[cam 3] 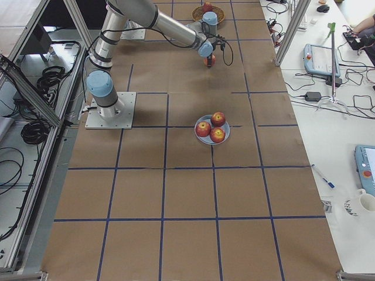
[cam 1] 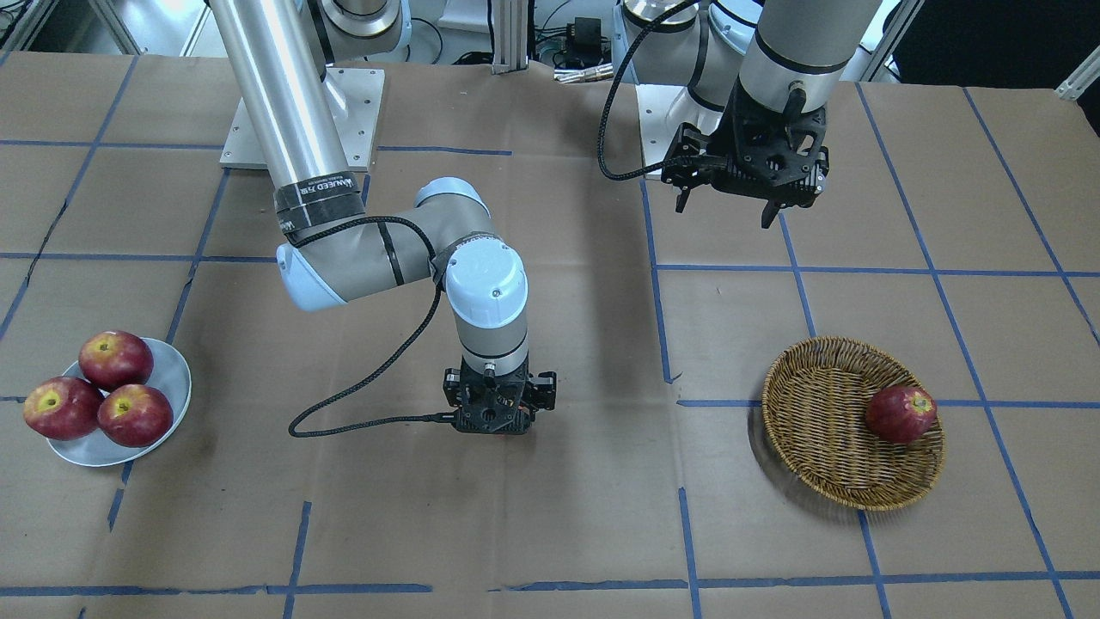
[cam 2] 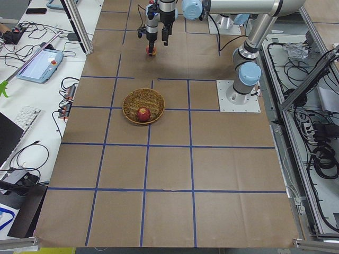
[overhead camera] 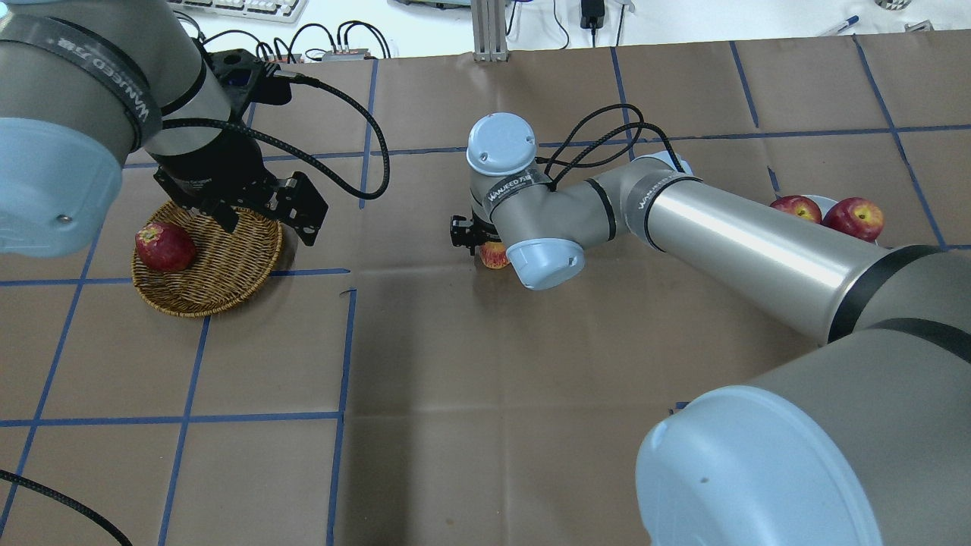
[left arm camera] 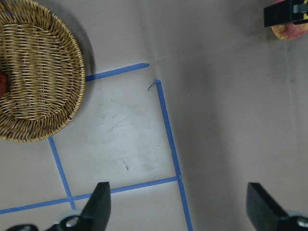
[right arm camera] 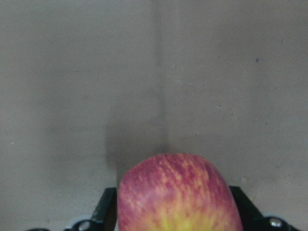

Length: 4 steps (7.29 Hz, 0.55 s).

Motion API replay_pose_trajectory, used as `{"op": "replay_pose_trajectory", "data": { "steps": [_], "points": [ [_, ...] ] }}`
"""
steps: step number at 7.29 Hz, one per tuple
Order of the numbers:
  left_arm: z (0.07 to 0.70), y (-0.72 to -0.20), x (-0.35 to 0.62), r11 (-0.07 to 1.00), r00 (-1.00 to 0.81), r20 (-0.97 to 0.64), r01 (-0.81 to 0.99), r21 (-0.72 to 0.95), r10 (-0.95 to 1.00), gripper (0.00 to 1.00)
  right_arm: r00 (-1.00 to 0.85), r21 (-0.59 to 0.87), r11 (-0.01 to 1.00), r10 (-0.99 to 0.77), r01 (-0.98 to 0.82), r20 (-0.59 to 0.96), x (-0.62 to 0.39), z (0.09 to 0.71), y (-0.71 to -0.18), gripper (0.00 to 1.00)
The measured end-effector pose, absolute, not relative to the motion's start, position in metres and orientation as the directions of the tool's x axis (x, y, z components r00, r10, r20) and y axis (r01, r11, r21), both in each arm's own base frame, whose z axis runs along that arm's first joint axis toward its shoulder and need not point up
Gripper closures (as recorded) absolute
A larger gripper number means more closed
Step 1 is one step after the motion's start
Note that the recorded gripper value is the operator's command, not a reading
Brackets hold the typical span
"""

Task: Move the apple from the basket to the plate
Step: 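Grasp the apple with the right gripper while the left arm withdraws, then carry the apple with the right gripper onto the white plate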

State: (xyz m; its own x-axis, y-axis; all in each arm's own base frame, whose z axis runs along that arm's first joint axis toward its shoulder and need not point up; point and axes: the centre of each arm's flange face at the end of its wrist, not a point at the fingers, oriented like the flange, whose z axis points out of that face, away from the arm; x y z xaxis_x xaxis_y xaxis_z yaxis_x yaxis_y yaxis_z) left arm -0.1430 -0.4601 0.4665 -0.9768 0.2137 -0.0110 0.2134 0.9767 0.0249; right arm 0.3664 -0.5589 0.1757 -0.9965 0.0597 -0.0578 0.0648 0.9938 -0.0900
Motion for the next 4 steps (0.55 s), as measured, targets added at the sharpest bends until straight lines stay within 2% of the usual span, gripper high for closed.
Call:
{"op": "replay_pose_trajectory", "data": {
  "steps": [4],
  "points": [
    [0.480,-0.460,-0.144,0.977,-0.977,-0.008,0.210,0.041,0.211,0.00,-0.994,-0.134,0.987,0.077,0.086,-0.073,0.358,0.231,-0.582,0.46]
  ]
}}
